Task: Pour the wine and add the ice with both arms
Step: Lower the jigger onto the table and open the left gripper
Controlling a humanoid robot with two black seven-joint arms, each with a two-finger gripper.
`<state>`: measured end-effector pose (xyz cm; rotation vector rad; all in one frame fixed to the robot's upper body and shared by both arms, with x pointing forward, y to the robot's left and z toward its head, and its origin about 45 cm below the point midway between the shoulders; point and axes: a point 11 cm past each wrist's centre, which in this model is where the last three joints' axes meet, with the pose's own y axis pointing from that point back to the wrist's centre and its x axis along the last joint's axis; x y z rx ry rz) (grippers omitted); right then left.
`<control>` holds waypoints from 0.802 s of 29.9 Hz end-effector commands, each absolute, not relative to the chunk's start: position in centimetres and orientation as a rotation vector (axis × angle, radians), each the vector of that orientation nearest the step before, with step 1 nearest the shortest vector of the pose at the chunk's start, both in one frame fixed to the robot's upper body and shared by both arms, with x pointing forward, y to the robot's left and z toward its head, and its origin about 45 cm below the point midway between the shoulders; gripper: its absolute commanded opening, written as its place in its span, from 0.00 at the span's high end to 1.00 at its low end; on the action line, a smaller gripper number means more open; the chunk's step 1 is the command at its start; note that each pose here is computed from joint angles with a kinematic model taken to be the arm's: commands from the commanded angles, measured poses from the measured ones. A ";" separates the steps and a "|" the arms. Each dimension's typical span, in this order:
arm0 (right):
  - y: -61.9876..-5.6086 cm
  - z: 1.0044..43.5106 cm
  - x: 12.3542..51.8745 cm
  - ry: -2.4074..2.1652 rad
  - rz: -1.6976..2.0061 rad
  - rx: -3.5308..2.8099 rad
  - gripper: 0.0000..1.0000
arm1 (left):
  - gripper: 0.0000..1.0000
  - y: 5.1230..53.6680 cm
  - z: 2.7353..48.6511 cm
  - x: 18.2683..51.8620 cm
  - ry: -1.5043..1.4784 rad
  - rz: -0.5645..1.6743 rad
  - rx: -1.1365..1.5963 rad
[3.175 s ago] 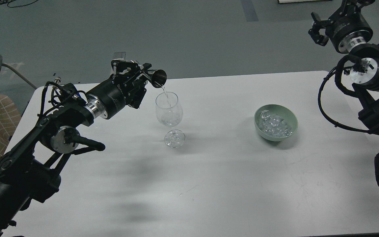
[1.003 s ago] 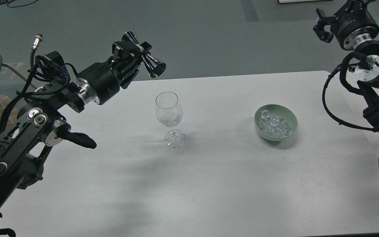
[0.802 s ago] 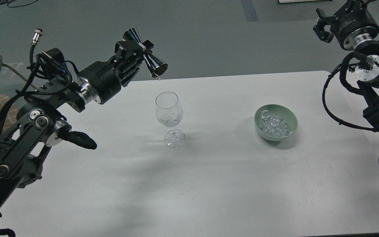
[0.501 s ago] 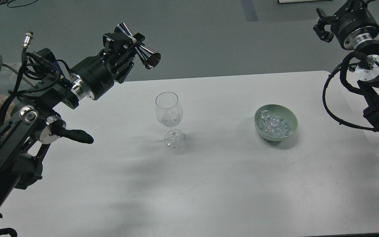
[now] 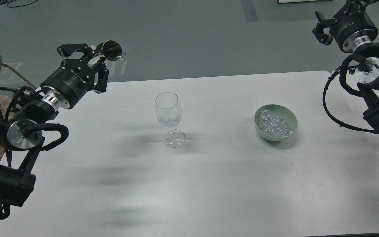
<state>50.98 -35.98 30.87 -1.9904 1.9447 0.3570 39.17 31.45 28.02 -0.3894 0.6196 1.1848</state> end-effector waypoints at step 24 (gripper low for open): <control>-37.1 29.3 49.9 1.979 0.370 -1.998 0.00 | 1.00 40.7 12.9 39.3 1.217 1.562 -0.670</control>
